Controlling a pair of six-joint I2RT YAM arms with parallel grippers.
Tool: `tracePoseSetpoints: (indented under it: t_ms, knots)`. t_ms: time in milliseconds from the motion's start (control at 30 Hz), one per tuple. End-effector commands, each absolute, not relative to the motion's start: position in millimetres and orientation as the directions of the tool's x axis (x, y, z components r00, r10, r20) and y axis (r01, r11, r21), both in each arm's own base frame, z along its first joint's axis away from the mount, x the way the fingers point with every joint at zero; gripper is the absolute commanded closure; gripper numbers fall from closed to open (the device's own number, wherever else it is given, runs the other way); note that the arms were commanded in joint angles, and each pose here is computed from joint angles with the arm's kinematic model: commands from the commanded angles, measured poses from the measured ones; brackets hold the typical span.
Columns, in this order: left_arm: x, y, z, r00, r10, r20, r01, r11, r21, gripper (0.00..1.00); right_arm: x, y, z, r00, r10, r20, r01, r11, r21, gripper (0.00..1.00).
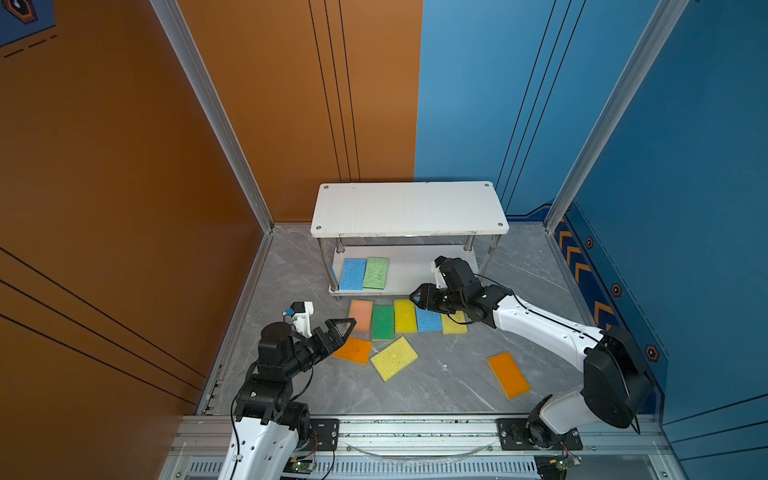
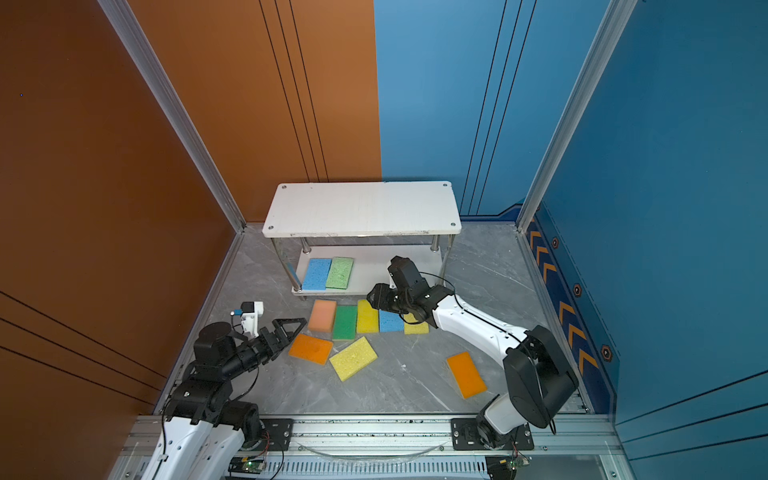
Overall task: Place and organize the cleaning sponges onto the shelf
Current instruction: 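Open the right gripper and withdraw it from the lower shelf, then move the right gripper to the large pale yellow sponge while left arm extends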
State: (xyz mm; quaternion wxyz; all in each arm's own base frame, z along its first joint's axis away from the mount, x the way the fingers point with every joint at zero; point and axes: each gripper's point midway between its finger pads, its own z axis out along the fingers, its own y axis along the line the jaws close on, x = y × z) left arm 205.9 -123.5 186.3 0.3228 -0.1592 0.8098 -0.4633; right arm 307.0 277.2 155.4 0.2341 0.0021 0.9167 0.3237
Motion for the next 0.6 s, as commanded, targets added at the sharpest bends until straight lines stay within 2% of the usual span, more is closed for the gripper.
tracePoseSetpoints:
  t_ms: [0, 300, 567]
  knots:
    - [207.9, -136.7, 179.5, -0.766, -0.527, -0.367, 0.064, 0.506, -0.86, 0.02, 291.1, 241.1, 138.2, -0.906, 0.117, -0.407, -0.12, 0.851, 0.512, 0.44]
    - [216.2, -186.8, 165.4, -0.81, -0.412, -0.417, 0.146, 0.547, -0.824, 0.02, 264.5, 176.0, 100.2, -0.939, 0.118, -0.323, -0.028, 0.91, 0.414, 0.41]
    - [216.7, -211.8, 157.4, -0.844, -0.327, -0.425, 0.176, 0.581, -0.795, 0.02, 263.7, 149.0, 71.0, -0.954, 0.111, -0.277, 0.015, 0.945, 0.328, 0.41]
